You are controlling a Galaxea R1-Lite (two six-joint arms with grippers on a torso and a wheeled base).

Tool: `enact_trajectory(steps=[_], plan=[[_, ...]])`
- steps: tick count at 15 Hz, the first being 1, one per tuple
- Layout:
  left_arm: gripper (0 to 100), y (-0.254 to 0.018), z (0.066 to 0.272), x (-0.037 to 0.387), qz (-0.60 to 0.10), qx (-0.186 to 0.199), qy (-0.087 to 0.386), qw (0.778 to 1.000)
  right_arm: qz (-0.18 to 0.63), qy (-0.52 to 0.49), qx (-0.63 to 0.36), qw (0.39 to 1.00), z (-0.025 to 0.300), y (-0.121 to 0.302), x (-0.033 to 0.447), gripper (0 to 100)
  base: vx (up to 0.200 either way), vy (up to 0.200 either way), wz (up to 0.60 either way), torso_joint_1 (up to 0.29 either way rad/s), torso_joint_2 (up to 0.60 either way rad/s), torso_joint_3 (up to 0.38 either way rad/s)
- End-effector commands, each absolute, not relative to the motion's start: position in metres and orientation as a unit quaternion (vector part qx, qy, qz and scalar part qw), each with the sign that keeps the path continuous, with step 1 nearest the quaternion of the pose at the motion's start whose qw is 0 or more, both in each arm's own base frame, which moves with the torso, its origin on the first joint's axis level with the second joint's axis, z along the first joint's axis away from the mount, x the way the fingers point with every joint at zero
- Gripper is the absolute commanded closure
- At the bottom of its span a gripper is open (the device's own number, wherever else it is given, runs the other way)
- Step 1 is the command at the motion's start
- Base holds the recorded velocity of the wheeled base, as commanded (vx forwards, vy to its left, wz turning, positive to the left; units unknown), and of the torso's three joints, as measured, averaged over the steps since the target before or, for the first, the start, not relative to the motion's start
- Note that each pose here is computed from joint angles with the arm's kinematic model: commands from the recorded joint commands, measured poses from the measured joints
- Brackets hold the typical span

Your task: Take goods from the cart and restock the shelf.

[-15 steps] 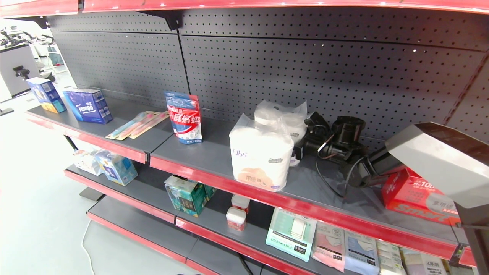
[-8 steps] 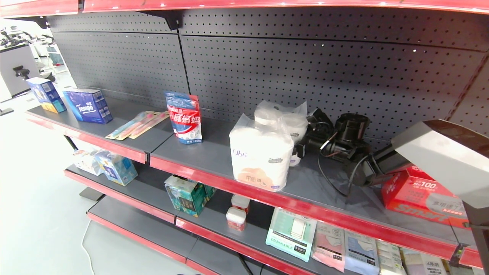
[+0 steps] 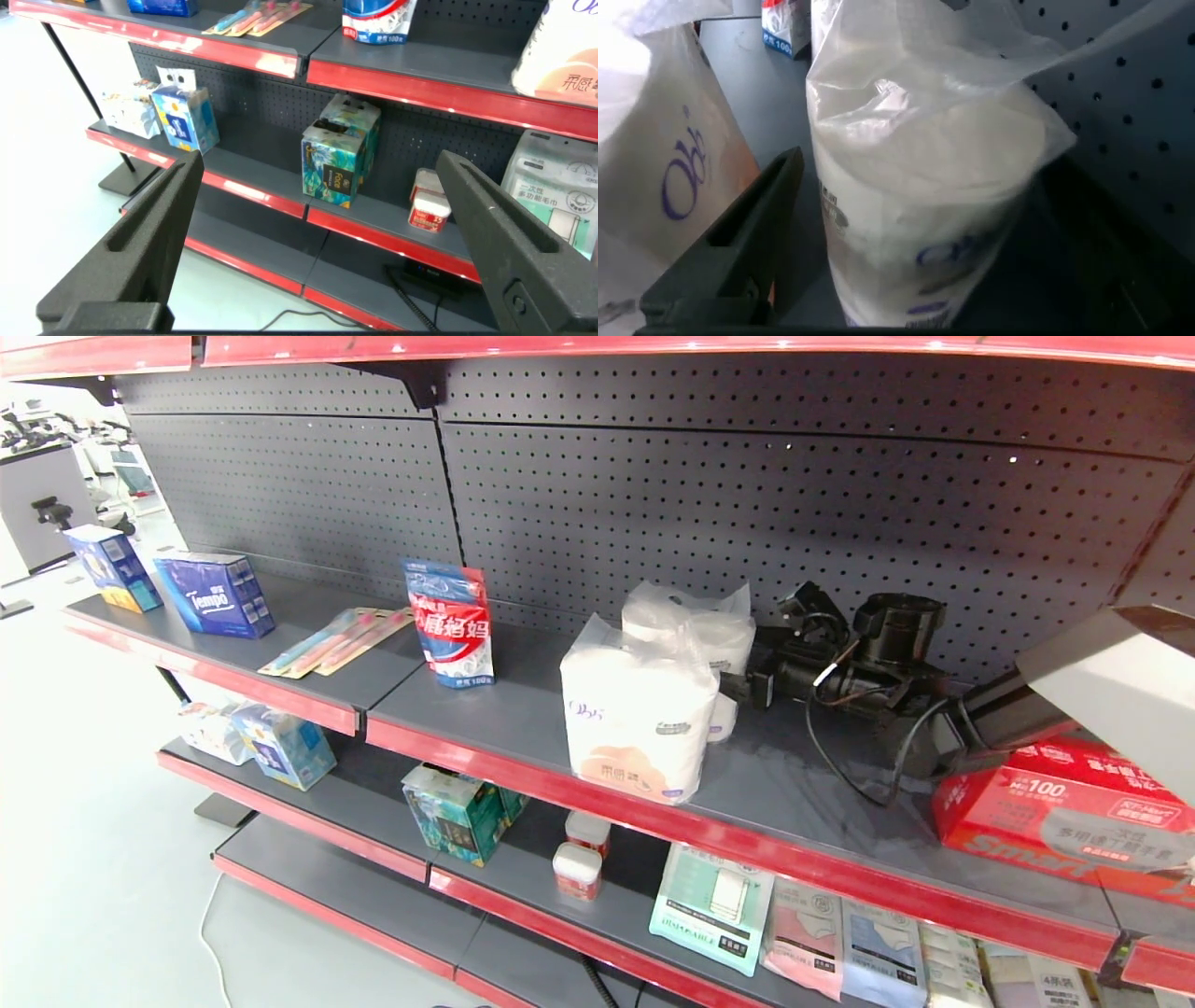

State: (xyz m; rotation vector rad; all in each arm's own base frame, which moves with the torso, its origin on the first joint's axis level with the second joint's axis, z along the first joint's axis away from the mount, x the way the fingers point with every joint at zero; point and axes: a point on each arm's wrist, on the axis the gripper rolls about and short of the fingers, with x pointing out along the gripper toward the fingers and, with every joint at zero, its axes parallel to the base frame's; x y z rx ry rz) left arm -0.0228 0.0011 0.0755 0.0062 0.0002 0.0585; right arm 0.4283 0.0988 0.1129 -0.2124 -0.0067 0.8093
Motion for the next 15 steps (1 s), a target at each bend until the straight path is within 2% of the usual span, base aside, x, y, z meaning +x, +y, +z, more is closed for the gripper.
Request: enact_trajectory(steps=[1,15], plan=[[0,0.001,0.075,-0.023,0.029,0.003,0.0,1.0,0.388,-0.007,-0.104,0.916,0.126,0.092,0.42,0,0.0,0.0,0.0,0.0,0.0,0.0],[0,0.001,0.075,-0.023,0.031,0.003,0.0,1.0,0.358,0.009,-0.101,0.928,0.154,0.059,0.377,0,0.0,0.0,0.0,0.0,0.0,0.0]])
